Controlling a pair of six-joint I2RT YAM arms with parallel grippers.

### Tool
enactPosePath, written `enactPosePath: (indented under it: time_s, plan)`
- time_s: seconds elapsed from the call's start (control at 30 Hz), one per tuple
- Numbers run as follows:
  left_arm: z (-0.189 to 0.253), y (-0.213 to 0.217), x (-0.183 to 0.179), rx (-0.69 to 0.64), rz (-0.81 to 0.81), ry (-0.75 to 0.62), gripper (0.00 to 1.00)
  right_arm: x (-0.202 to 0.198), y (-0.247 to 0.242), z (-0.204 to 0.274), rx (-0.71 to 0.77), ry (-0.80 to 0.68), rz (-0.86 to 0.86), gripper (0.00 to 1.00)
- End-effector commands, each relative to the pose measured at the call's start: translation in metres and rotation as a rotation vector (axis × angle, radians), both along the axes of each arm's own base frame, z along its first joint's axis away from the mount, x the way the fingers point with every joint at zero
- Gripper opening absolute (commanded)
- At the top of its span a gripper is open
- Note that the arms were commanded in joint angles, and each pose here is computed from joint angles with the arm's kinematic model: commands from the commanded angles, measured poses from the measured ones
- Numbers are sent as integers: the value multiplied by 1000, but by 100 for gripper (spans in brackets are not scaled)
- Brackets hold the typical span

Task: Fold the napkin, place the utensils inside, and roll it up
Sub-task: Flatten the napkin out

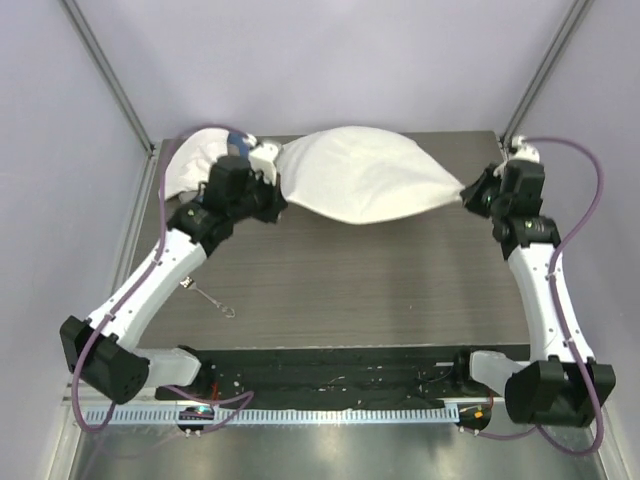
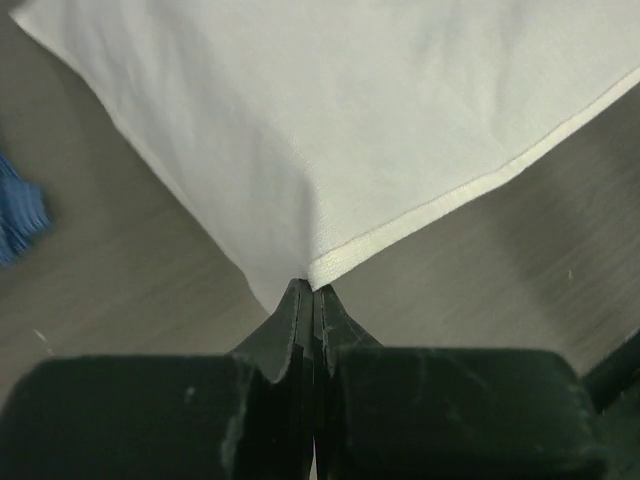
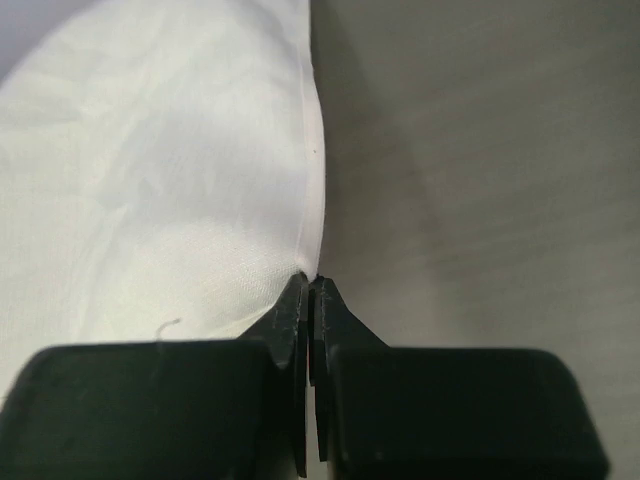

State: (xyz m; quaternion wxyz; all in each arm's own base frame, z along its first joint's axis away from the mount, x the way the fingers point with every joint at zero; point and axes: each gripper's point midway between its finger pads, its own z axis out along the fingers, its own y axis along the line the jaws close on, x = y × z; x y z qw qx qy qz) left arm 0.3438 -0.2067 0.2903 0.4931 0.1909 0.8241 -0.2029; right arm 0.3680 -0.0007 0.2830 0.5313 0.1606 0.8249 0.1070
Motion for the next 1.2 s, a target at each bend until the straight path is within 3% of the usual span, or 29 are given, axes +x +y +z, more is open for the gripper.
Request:
enactPosePath:
  time_s: [0.0,0.03,0.07,0.1,0.2,0.33,0.57,0.77,0.9,1.0,1.17]
  plan:
    - [-72,0,-58,11,112,147,0,-49,-4,-69,63,91,-101,1]
    - [-89,2,-65,17,146,182,23,-55,-4,-80,67,118,-106,1]
    - [-107,-1,-78,18,136,233,35,-60,-4,-91,65,152,-112,1]
    - [-136,-2,-97,49,119,304,46,-67,-4,-106,64,198,-117,19]
    - [-170,6,-128,52,182,437,66,-85,-19,-122,7,272,-184,56]
    - [-141,15,-140,-16,183,401,99,-93,-21,-105,-10,245,-190,69]
    - [-52,46,-115,12,241,152,100,-88,21,-64,48,156,61,69]
    - [-19,92,-69,-33,392,95,100,-85,81,-50,26,92,288,66]
    - [-19,125,-40,-146,473,133,100,-88,154,-62,-15,120,451,65]
    - [-26,152,-26,-180,537,160,100,-80,192,-77,-71,132,489,64]
    - [-42,194,-14,-221,650,190,100,-100,281,-108,-215,173,670,64]
